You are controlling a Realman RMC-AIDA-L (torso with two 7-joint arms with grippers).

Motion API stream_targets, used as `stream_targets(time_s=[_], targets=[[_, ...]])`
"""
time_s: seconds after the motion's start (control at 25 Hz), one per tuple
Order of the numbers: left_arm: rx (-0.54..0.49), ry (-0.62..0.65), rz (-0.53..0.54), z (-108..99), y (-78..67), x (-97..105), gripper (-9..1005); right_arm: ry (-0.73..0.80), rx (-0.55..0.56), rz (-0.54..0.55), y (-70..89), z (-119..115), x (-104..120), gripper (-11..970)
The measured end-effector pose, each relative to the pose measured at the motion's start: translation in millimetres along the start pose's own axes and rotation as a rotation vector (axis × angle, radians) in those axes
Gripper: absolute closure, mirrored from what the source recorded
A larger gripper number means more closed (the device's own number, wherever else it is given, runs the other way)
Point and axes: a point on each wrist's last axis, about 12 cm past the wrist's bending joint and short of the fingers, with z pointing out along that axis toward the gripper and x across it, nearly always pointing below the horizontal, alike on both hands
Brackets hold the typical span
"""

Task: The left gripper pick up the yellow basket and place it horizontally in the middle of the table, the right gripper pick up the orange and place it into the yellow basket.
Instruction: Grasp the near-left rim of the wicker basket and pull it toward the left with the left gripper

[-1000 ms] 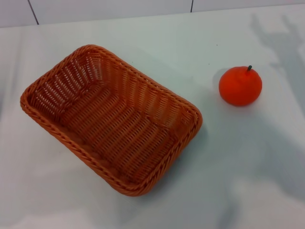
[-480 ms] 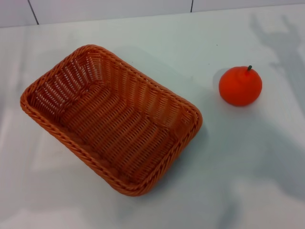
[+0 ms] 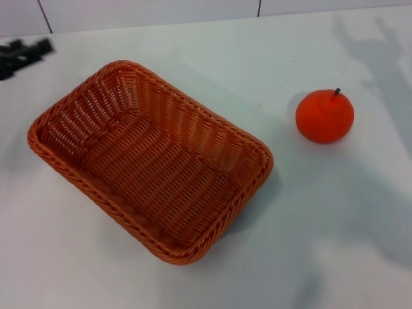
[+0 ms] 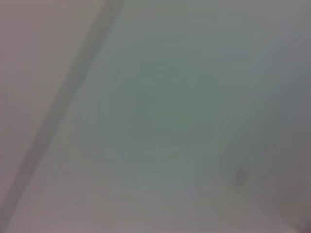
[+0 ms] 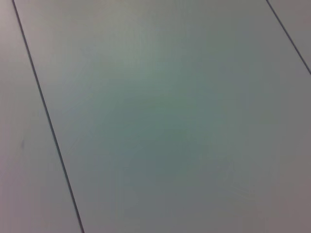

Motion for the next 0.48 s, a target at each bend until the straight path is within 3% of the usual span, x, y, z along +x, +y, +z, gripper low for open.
stream_targets(time_s=[0.2,0.32,0.36,0.48], targets=[[0.097,0.29,0.119,24.8,-13.4,-33.6,124,0.0,0.004,0.0,-0.5,1.4,0.2,30],[0.101,0.323,0.142,26.9,-14.9,-37.5,124,-0.001,0.004,0.0,-0.5,1.3,0.1,31],[0.098,0.408,0.205,33.7,-18.5,-46.3,124,-0.002,0.003,0.0,-0.4,1.2,0.0,31],[0.08,0.465,0.273,40.2,-21.9,-53.0,125,-0.003,0.003,0.002,-0.5,0.4,-0.4,33]])
